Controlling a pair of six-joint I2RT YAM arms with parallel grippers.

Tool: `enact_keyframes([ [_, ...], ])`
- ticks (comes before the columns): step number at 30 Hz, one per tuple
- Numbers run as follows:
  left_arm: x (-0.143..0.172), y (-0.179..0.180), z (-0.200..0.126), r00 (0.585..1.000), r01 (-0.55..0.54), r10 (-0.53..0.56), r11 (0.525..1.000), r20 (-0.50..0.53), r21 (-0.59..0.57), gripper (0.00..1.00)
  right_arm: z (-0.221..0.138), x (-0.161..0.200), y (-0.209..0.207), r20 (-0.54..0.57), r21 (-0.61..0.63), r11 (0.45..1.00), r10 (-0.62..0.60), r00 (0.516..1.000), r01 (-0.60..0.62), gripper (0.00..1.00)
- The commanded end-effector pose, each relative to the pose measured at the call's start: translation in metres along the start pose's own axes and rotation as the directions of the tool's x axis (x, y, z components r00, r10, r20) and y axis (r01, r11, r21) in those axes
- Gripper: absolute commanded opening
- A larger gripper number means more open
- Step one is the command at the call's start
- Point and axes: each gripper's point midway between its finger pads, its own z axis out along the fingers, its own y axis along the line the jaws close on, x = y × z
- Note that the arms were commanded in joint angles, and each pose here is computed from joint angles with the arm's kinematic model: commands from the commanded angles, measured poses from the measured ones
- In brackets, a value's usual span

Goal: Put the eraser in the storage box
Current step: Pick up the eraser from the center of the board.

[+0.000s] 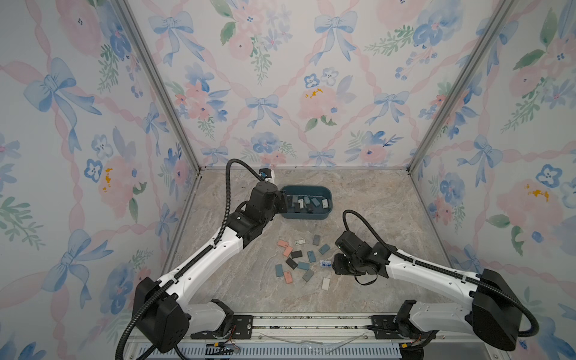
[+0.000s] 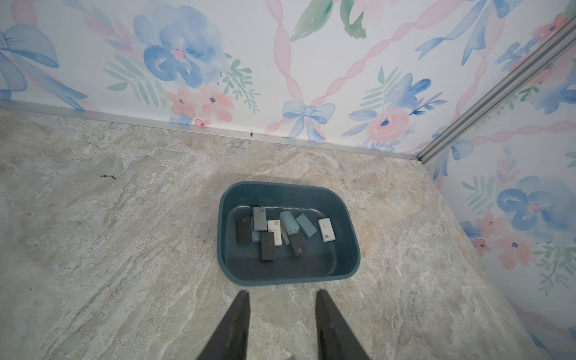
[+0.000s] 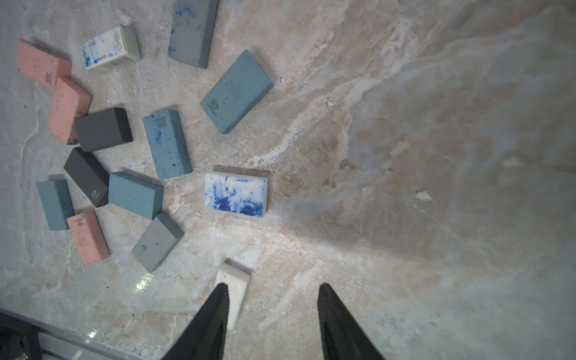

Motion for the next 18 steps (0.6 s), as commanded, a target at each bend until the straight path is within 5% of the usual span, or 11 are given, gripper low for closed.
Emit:
enact_keyframes([
  [1, 0.001, 0.002, -0.003, 1.000, 0.007, -0.007, 1.000, 0.022, 0.006, 0.38, 0.006, 0.013, -0.006, -0.017, 0.048, 0.999, 0.022, 1.000, -0.021, 0.51],
  [18, 0.014, 0.011, -0.011, 1.000, 0.019, -0.019, 1.000, 0.012, -0.001, 0.39, 0.016, 0.040, 0.011, -0.073, 0.053, 0.998, -0.012, 0.997, 0.016, 0.59],
])
